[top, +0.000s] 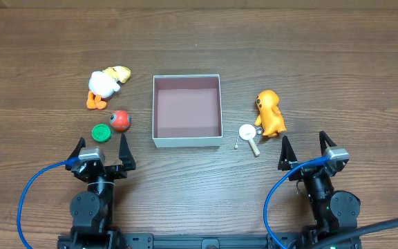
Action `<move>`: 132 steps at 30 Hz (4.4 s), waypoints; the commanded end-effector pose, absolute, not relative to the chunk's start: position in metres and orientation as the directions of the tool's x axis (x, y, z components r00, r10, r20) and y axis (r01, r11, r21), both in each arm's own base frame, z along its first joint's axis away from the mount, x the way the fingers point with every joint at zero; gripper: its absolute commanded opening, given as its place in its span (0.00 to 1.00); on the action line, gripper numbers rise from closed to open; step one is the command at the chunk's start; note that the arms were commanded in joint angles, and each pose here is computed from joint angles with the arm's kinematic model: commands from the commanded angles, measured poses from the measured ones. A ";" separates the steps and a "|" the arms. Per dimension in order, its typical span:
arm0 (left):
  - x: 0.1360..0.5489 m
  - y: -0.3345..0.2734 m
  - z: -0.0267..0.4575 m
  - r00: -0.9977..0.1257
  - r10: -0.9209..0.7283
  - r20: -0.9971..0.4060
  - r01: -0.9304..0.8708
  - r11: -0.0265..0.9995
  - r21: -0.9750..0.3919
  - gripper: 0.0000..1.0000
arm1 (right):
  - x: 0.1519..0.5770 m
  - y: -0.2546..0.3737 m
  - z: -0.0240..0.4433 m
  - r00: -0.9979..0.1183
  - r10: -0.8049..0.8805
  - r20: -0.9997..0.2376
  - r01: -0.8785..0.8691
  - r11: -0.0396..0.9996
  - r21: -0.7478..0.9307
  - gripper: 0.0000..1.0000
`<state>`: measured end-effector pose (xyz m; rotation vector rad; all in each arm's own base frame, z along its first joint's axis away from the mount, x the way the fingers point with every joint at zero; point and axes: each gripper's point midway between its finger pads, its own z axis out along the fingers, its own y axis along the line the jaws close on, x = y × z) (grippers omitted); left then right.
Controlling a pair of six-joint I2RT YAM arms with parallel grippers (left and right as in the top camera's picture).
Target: Pack container
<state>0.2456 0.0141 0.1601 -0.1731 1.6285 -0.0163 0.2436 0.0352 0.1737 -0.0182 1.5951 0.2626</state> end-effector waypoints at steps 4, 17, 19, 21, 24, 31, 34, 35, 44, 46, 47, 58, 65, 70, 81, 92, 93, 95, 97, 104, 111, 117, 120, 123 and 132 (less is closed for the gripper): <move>0.245 0.018 0.160 -0.046 -0.133 -0.990 -0.118 0.985 -0.127 1.00 | 0.244 0.035 0.172 -0.040 0.148 -0.988 -0.176 0.972 0.152 1.00; 0.245 0.017 0.160 -0.045 -0.134 -0.990 -0.116 0.985 -0.128 1.00 | 0.244 0.035 0.172 -0.040 0.148 -0.988 -0.176 0.972 0.152 1.00; 0.246 0.013 0.159 -0.051 -0.136 -0.989 -0.094 0.987 -0.131 1.00 | 0.244 0.035 0.172 -0.040 0.148 -0.988 -0.176 0.972 0.152 1.00; 0.246 0.013 0.161 -0.043 -0.137 -0.990 -0.092 0.987 -0.133 1.00 | 0.244 0.035 0.172 -0.040 0.148 -0.988 -0.176 0.972 0.152 1.00; 0.247 0.003 0.166 -0.030 -0.138 -0.990 -0.028 0.990 -0.137 1.00 | 0.244 0.035 0.172 -0.040 0.148 -0.988 -0.176 0.972 0.152 1.00; 0.235 0.001 0.227 0.073 -0.139 -0.988 -0.003 0.990 -0.139 1.00 | 0.244 0.035 0.172 -0.040 0.148 -0.988 -0.176 0.972 0.152 1.00; 0.224 0.013 0.268 0.100 -0.136 -0.986 -0.069 0.987 -0.143 1.00 | 0.244 0.035 0.172 -0.040 0.148 -0.988 -0.176 0.972 0.152 1.00; 0.223 0.016 0.279 0.094 -0.134 -0.986 -0.088 0.986 -0.143 1.00 | 0.244 0.035 0.172 -0.040 0.148 -0.988 -0.176 0.972 0.152 1.00; 0.256 0.023 0.303 -0.416 -0.018 -0.909 -0.139 0.989 0.044 1.00 | 0.244 0.035 0.172 -0.040 0.148 -0.988 -0.176 0.972 0.152 1.00; 0.268 0.023 0.291 -0.565 -0.010 -0.825 -0.126 0.989 0.075 1.00 | 0.244 0.035 0.172 -0.040 0.148 -0.988 -0.176 0.972 0.152 1.00; 0.275 0.022 0.283 -0.647 -0.008 -0.762 -0.117 0.989 0.089 1.00 | 0.244 0.035 0.172 -0.040 0.148 -0.988 -0.176 0.972 0.152 1.00; 0.312 -0.006 0.195 -0.945 -0.041 -0.325 -0.038 0.999 -0.016 1.00 | 0.244 0.035 0.172 -0.040 0.148 -0.988 -0.176 0.972 0.152 1.00; 0.325 0.001 0.147 -0.980 -0.086 -0.181 -0.091 0.996 0.021 1.00 | 0.244 0.035 0.172 -0.040 0.148 -0.988 -0.176 0.972 0.152 1.00; 0.322 0.022 0.127 -0.970 -0.209 -0.123 -0.225 0.965 0.132 1.00 | 0.244 0.035 0.172 -0.040 0.148 -0.988 -0.176 0.972 0.152 1.00; 0.305 0.066 0.113 -0.877 -0.474 -0.081 -0.480 0.873 0.083 1.00 | 0.244 0.035 0.172 -0.040 0.148 -0.988 -0.176 0.972 0.152 1.00; 0.297 0.060 0.045 -0.839 -0.543 -0.044 -0.538 0.838 -0.087 1.00 | 0.244 0.035 0.172 -0.040 0.148 -0.988 -0.176 0.972 0.152 1.00; 0.298 0.060 0.044 -0.838 -0.543 -0.048 -0.538 0.838 -0.088 1.00 | 0.244 0.035 0.172 -0.040 0.148 -0.988 -0.176 0.972 0.152 1.00; 0.300 0.061 0.043 -0.838 -0.543 -0.058 -0.537 0.839 -0.091 1.00 | 0.244 0.035 0.172 -0.040 0.148 -0.988 -0.176 0.972 0.152 1.00; 0.302 0.061 0.043 -0.838 -0.541 -0.066 -0.535 0.840 -0.093 1.00 | 0.244 0.035 0.172 -0.040 0.148 -0.988 -0.176 0.972 0.152 1.00; 0.309 0.080 0.044 -0.830 -0.539 -0.144 -0.543 0.839 -0.014 0.99 | 0.244 0.035 0.172 -0.040 0.148 -0.988 -0.176 0.972 0.152 1.00; 0.319 0.082 0.044 -0.824 -0.537 -0.183 -0.542 0.840 -0.028 0.96 | 0.244 0.035 0.172 -0.040 0.148 -0.988 -0.176 0.972 0.152 1.00; 0.320 0.086 0.043 -0.820 -0.536 -0.202 -0.545 0.839 -0.013 0.92 | 0.244 0.035 0.172 -0.040 0.148 -0.988 -0.176 0.972 0.152 1.00; 0.320 0.086 0.042 -0.820 -0.536 -0.199 -0.545 0.839 -0.012 0.89 | 0.244 0.035 0.172 -0.040 0.148 -0.988 -0.176 0.972 0.152 1.00; 0.318 0.086 0.041 -0.822 -0.536 -0.194 -0.545 0.839 -0.010 0.89 | 0.244 0.035 0.172 -0.040 0.148 -0.988 -0.176 0.972 0.152 1.00; 0.308 0.085 0.017 -0.820 -0.536 -0.200 -0.546 0.838 -0.005 0.96 | 0.244 0.035 0.172 -0.040 0.148 -0.988 -0.176 0.972 0.152 1.00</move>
